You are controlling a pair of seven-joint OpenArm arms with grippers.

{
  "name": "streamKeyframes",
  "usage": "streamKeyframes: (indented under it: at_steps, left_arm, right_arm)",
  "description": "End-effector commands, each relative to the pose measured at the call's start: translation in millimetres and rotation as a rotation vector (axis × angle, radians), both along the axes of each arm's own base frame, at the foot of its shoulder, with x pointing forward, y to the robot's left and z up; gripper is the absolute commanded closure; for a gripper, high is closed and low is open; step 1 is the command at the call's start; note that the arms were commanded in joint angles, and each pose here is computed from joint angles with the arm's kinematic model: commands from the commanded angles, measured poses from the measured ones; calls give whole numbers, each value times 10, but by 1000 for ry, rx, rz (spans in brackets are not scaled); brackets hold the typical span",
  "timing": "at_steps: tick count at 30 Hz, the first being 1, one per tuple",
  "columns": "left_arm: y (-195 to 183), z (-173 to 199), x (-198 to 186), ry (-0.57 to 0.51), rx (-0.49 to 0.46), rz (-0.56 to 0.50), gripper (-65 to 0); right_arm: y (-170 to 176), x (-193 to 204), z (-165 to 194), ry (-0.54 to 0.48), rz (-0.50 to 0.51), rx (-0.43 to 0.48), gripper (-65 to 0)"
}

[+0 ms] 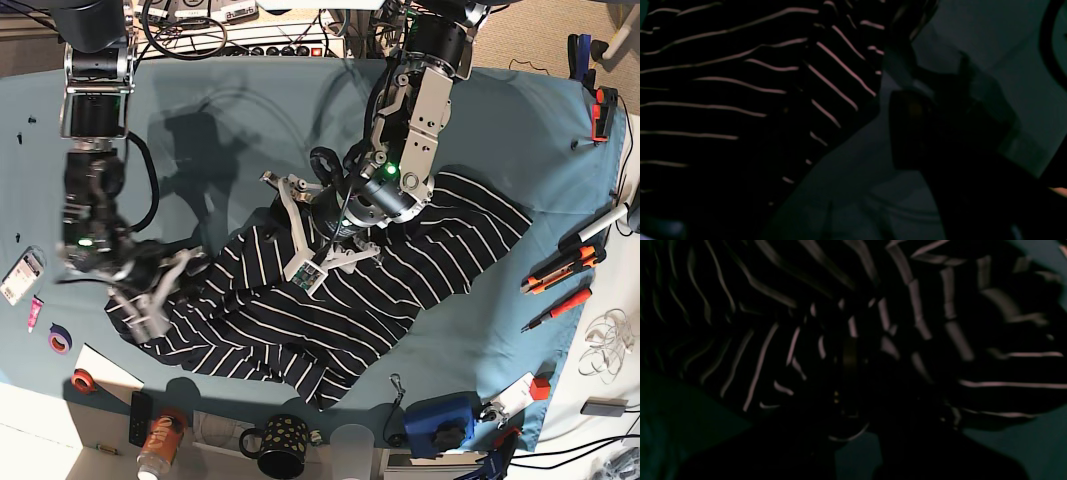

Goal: Layout the t-shirt on the table in an organized manner, then fold the t-shirt properly

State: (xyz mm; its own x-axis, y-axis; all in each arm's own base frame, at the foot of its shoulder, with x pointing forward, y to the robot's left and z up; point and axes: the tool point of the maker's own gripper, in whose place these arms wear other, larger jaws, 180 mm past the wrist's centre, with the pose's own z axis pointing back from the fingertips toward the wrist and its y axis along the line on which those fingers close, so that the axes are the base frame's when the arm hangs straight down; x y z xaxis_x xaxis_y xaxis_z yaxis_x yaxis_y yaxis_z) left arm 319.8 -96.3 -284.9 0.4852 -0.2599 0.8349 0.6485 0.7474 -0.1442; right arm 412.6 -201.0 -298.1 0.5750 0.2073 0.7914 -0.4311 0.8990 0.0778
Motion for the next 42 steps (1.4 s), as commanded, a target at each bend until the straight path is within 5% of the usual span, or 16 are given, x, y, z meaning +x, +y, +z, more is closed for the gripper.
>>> streamKeyframes:
  at_steps: [1,7,10,12,17,27,36,42]
  left_arm:
    - [-65,192,56,-51,-41,-8,-345]
    - [-66,196,58,-53,-42,-8,-345]
    - [-66,195,58,-52,-42,-8,-345]
    - [-65,191,55,-51,-42,-8,-345]
    - [-62,165,37,-41,-37,-9,-345]
    - [-55,152,31,-39,-35,-9,-345]
    - [-54,148,28,-37,-34,-9,-345]
    - [-54,149,30,-38,-34,-9,-345]
  right_arm:
    - [-109,76,227,-57,-15,9,0]
    - [-446,-141,54,108,-77,-54,0]
    - [-477,-286,-74,196,-34,-117,-222]
    - [-517,-344,-128,252,-69,-115,-283]
    - [-569,-212,-91,135,-214,53,-283]
    - [-915,-574,-378,102,-442,248,-283]
    - [-1015,-582,-326,26,-493,312,-282]
    - [-1000,-516,-632,116,-534,403,-282]
